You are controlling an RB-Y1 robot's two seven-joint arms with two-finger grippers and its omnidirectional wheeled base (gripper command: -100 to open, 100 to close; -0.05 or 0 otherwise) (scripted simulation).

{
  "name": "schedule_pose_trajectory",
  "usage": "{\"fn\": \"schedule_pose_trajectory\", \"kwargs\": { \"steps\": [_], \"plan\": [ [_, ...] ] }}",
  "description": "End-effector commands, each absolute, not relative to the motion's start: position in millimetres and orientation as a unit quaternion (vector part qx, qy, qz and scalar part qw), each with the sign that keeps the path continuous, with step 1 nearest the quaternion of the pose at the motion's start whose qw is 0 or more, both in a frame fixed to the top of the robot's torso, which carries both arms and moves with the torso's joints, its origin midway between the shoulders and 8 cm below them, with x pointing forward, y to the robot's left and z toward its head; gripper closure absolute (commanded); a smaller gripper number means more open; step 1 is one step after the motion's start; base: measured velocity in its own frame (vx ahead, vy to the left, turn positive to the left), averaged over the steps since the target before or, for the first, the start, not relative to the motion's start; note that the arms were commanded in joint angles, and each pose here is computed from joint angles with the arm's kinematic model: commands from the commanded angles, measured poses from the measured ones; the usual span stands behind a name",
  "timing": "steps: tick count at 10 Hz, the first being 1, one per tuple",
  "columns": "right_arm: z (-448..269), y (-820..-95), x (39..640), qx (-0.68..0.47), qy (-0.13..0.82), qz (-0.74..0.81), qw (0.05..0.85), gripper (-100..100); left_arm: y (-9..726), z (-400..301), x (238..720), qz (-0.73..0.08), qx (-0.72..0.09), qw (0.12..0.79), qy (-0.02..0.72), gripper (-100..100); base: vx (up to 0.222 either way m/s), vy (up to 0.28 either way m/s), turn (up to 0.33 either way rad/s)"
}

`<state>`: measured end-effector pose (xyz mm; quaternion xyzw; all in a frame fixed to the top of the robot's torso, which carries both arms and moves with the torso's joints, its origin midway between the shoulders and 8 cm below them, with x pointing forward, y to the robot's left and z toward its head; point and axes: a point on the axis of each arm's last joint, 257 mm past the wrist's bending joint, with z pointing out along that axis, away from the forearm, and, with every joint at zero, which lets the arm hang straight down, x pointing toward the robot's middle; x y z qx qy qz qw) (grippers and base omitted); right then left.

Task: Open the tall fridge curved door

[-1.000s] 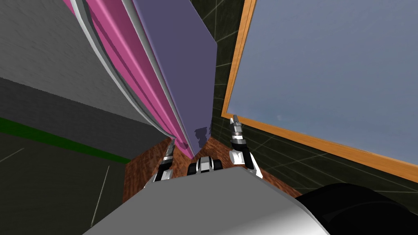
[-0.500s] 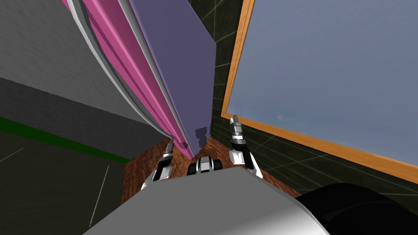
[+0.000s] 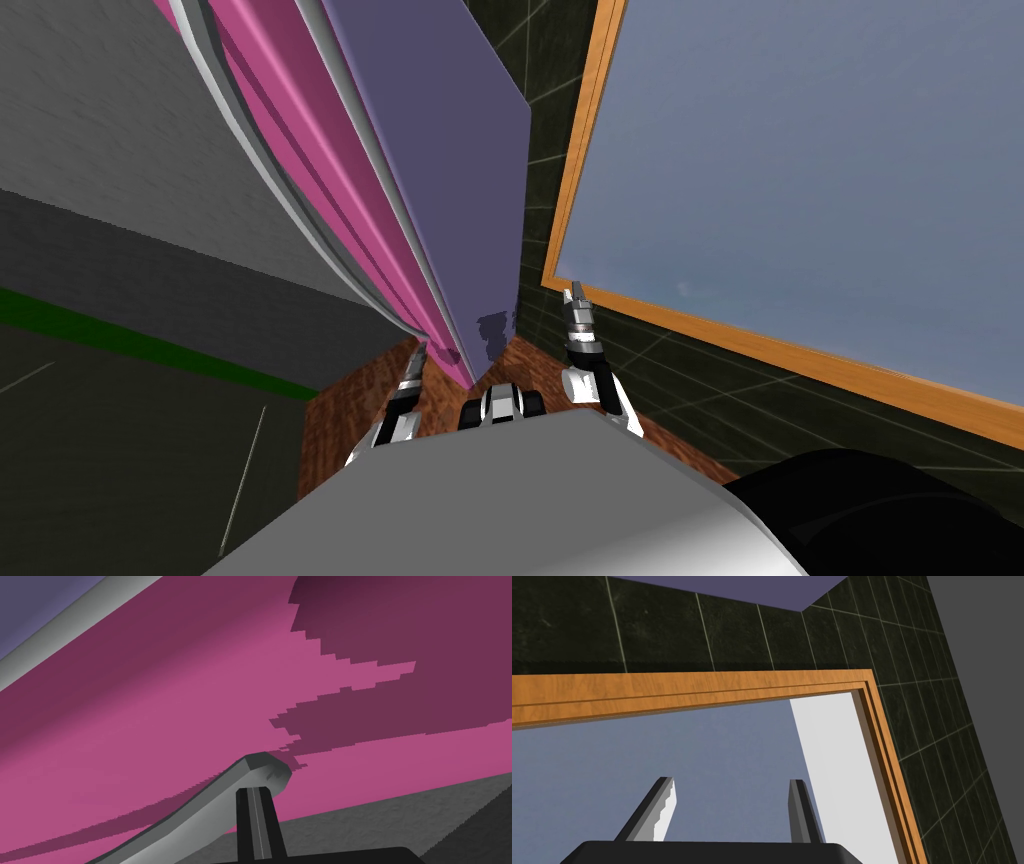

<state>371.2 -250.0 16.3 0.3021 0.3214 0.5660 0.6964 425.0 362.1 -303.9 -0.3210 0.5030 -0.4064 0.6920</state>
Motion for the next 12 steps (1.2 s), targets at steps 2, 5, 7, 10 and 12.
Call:
{"fn": "schedule_pose_trajectory", "kwargs": {
  "steps": [2,5,7,10,12],
  "plan": [
    [16,-250,371,0.302,0.321,0.566,0.696,0,389,-293,440,-0.387,-0.303,0.693,0.527,-100,-0.052,-0.078,-0.006],
    [16,-250,371,0.302,0.321,0.566,0.696,0,413,-281,453,-0.368,-0.289,0.695,0.546,-100,-0.035,-0.071,-0.006],
    [16,-250,371,0.302,0.321,0.566,0.696,0,430,-273,462,-0.353,-0.281,0.696,0.559,-100,-0.035,-0.077,-0.006],
    [16,-250,371,0.302,0.321,0.566,0.696,0,451,-262,472,-0.333,-0.272,0.697,0.574,-100,-0.046,-0.056,-0.005],
    [16,-250,371,0.302,0.321,0.566,0.696,0,466,-254,479,-0.319,-0.266,0.698,0.583,-100,-0.039,-0.063,-0.006]
  ]
}}
